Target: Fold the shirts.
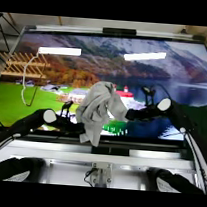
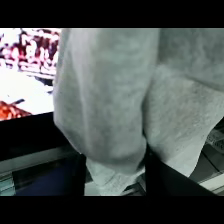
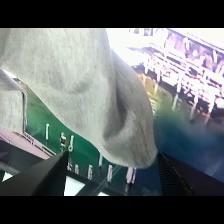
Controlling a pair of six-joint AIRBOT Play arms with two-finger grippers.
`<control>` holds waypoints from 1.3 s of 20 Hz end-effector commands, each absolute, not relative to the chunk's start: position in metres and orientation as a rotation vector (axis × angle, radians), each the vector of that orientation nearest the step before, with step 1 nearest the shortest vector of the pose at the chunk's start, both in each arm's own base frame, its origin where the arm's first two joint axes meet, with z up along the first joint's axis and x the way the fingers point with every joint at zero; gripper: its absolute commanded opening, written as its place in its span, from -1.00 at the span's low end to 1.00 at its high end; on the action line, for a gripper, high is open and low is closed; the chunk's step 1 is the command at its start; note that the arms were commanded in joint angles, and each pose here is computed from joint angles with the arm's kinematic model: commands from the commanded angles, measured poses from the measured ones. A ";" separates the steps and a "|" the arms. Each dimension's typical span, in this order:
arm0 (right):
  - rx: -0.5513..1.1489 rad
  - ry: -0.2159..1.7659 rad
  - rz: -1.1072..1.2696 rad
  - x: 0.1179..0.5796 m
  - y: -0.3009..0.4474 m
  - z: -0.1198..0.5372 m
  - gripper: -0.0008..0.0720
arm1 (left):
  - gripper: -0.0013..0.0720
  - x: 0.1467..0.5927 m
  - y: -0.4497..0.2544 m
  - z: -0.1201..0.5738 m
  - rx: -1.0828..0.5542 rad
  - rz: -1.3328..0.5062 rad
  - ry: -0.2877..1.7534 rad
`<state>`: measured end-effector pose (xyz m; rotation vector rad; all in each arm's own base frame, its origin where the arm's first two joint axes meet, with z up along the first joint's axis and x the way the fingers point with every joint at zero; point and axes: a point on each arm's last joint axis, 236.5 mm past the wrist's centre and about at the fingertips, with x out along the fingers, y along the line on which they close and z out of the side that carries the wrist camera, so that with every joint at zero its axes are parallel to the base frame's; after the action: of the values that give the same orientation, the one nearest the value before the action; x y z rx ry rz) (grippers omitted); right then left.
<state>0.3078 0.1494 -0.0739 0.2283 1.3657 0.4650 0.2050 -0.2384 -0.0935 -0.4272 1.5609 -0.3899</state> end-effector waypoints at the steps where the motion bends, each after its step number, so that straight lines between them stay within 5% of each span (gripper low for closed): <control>1: 0.236 1.341 0.442 0.318 0.160 -0.084 0.87 | -0.24 0.215 -0.243 -0.099 -0.469 -0.370 1.515; 3: 0.251 1.397 0.429 0.311 0.166 -0.101 0.83 | -0.61 0.215 -0.242 -0.099 -0.470 -0.368 1.520; 4: 0.271 1.416 0.424 0.309 0.168 -0.106 0.36 | -0.84 0.214 -0.241 -0.099 -0.470 -0.368 1.526; 5: 0.290 1.419 0.425 0.309 0.171 -0.106 -0.48 | -0.86 0.214 -0.241 -0.096 -0.466 -0.377 1.528; 6: 0.299 1.404 0.425 0.312 0.171 -0.101 -0.78 | -0.86 0.216 -0.241 -0.091 -0.453 -0.398 1.518; 11: -0.075 1.050 0.404 0.374 0.127 0.023 -0.80 | -0.86 0.264 -0.153 -0.002 -0.031 -0.348 1.378; 15: -0.413 0.517 0.153 0.394 0.050 0.246 -0.80 | -0.86 0.311 -0.030 0.227 0.088 -0.012 0.862; 19: -0.337 0.073 0.016 0.317 0.018 0.420 -0.80 | -0.86 0.243 -0.004 0.428 -0.094 0.013 0.318; 22: -0.213 -0.108 -0.002 0.259 0.008 0.474 -0.81 | -0.86 0.201 -0.016 0.455 -0.151 -0.075 0.225; 26: -0.212 -0.179 -0.038 0.228 -0.005 0.492 -0.80 | -0.86 0.198 -0.016 0.438 -0.146 -0.068 0.295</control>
<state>0.2592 0.0094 0.4666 -0.2270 -0.0883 0.0080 0.2126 -0.0197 0.4365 -0.1335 0.2893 -0.0756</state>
